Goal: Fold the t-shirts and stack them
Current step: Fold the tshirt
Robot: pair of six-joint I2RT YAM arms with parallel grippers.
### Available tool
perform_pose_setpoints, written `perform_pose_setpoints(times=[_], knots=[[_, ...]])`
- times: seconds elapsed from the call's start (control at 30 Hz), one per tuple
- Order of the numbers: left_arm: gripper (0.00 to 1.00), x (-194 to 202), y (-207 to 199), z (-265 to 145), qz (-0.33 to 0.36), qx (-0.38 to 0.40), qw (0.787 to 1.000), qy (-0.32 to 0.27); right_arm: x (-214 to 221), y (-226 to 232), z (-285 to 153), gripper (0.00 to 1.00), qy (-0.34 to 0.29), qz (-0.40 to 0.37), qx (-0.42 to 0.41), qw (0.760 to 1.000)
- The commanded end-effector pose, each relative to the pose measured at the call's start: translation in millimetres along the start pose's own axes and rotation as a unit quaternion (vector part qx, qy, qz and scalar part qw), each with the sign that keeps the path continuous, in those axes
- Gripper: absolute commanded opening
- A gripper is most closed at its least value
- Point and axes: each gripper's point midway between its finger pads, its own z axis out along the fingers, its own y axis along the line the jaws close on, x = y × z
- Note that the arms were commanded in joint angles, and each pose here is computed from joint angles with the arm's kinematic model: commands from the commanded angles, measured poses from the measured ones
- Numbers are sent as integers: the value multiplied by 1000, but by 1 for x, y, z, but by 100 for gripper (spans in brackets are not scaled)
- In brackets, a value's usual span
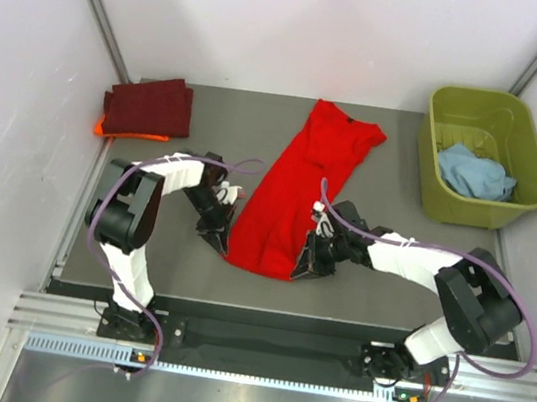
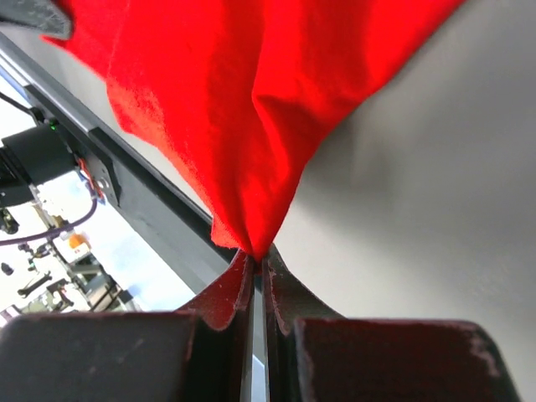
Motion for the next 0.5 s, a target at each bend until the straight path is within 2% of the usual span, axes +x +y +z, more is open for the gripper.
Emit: perform_pose_setpoints(times=[0.0, 0.3, 0.47], knots=[[0, 15, -24, -11, 46, 30, 998, -11, 3, -7, -14, 0, -15, -15, 6, 1000], [0, 48, -69, 9, 137, 51, 988, 41, 15, -31, -33, 0, -26, -14, 24, 999], [0, 65, -98, 21, 209, 56, 973, 79, 19, -45, -47, 0, -31, -10, 38, 999]])
